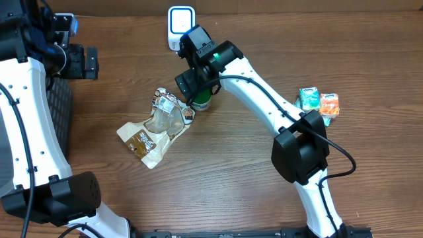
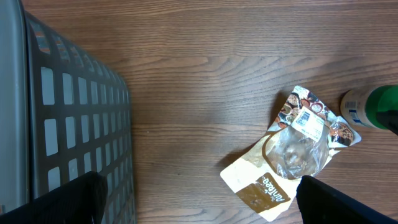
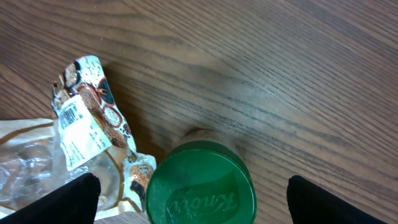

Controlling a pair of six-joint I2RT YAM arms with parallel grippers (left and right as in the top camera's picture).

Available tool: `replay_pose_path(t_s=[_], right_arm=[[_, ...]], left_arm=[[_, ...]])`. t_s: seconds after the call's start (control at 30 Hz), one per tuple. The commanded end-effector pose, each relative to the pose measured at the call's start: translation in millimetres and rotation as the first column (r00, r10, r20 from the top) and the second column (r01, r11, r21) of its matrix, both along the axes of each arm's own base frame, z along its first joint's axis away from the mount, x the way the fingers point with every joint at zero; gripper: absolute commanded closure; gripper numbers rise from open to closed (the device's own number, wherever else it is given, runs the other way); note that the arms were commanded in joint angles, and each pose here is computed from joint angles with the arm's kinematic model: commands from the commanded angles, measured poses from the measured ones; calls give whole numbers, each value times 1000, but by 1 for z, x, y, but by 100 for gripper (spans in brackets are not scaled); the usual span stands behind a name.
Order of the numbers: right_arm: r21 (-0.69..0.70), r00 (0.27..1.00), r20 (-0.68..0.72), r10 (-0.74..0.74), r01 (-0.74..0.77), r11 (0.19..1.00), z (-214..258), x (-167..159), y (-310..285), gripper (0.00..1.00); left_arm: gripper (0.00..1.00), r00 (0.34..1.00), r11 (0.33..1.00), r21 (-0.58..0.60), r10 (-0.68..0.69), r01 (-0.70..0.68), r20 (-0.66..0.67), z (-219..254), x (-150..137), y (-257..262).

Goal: Scan the item barcode
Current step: 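Move the right gripper over the green-lidded jar and grasp it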

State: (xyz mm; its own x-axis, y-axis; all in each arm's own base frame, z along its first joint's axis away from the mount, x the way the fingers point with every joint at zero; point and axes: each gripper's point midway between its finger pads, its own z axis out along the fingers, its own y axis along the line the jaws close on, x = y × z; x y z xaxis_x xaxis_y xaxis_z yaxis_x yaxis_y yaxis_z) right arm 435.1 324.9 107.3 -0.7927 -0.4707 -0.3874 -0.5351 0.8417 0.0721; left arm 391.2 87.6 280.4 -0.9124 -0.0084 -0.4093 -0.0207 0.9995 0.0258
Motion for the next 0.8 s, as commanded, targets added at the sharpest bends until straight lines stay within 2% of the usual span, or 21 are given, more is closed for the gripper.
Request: replay_pose_path(t_s=[0.0,0.13,0.4,0.57,0.67,0.77], right_arm=[[-8,1000,-12,2,-2,1000,-7,1,1,8],[-26,999,-36,1,-2,1000,-11,-5,-3,5],[-48,998,-69,-13,10,999,-39,-11,-9,7],[-52,997,-73,-13,9,999,-45,-12,-10,20],[-59,998,-64,-20,16,998,-44,-10,-12,39],[-62,998,-57,-25,22,998,-43,-7,-14,43]], left_arm=[[1,1000,1000,2,-23,23,4,0,2,-2],[0,1000,1000,2,-23,23,4,0,2,-2],[1,1000,1000,2,-23,23,3,0,2,-2],[0,1000,1000,2,-23,23,4,0,2,-2],[0,1000,1000,2,-23,23,4,0,2,-2],[0,1000,1000,2,-23,23,4,0,2,-2]])
